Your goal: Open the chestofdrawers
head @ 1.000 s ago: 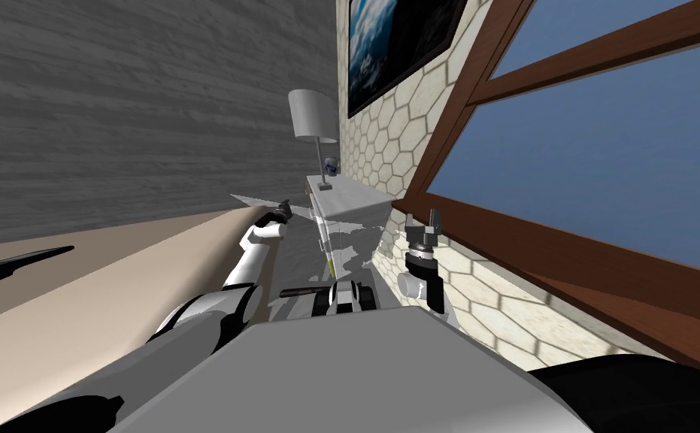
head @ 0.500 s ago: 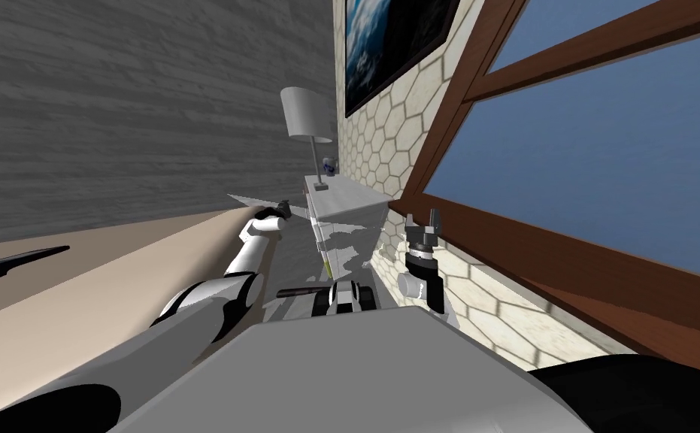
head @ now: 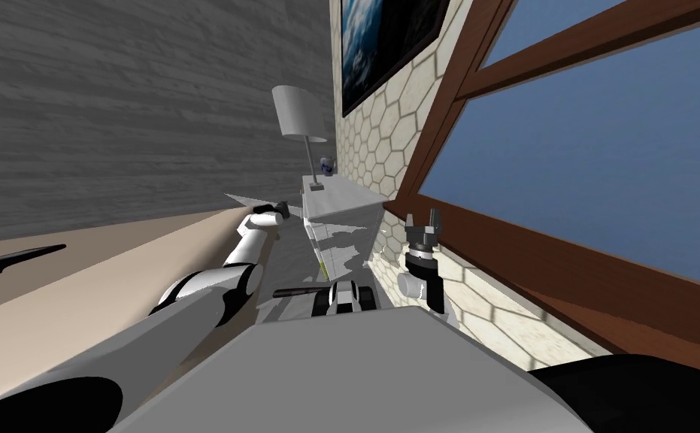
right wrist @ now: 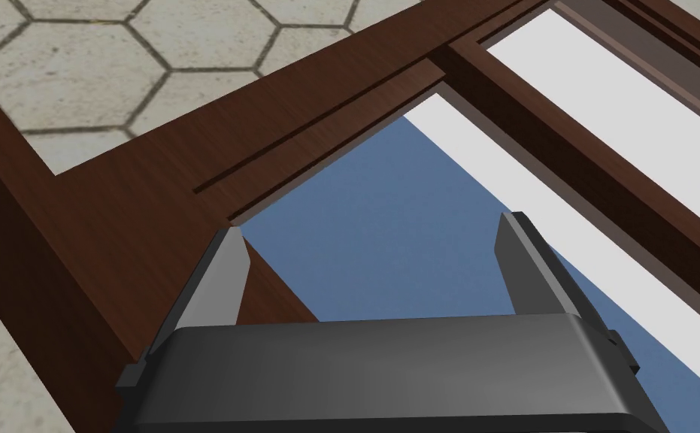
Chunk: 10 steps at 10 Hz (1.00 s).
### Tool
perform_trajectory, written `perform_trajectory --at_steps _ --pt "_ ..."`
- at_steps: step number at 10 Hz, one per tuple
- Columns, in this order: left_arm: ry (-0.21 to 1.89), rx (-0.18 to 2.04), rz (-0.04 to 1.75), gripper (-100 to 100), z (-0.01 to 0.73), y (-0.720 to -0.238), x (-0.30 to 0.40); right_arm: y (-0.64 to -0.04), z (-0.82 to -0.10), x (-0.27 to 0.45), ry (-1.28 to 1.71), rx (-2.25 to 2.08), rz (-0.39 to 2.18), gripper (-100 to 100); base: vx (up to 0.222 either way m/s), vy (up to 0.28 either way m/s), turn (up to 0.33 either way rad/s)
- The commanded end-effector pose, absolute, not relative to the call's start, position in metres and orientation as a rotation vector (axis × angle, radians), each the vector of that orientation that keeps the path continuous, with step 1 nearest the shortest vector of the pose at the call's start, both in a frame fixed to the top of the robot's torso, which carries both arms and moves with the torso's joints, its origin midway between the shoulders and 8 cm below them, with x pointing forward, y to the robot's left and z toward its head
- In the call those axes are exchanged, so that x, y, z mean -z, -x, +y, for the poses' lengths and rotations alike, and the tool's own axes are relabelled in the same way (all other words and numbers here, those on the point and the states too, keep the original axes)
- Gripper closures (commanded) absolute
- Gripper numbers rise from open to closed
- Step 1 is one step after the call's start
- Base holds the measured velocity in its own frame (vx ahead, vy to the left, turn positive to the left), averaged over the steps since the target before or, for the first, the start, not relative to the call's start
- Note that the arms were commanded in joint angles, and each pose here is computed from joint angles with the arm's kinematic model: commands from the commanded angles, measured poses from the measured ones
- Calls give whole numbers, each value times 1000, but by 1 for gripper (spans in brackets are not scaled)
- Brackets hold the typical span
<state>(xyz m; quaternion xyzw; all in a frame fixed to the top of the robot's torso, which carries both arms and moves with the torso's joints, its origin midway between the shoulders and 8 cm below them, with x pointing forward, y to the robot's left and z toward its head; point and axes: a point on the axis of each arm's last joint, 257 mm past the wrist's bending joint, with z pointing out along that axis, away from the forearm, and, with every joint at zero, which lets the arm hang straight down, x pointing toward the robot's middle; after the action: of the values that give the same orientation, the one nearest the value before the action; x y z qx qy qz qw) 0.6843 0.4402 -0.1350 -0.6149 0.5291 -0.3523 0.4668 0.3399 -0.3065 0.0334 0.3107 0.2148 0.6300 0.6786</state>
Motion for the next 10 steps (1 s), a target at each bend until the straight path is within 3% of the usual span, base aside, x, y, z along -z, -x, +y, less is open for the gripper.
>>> perform_trajectory --at_steps 1,10 --pt "1588 814 1328 -100 451 -683 148 -340 -306 -33 -698 -1415 482 0 4 -127 25" --pt "1833 669 1407 -100 474 -667 179 -347 -293 -20 -735 -1452 511 0 -9 -84 36"
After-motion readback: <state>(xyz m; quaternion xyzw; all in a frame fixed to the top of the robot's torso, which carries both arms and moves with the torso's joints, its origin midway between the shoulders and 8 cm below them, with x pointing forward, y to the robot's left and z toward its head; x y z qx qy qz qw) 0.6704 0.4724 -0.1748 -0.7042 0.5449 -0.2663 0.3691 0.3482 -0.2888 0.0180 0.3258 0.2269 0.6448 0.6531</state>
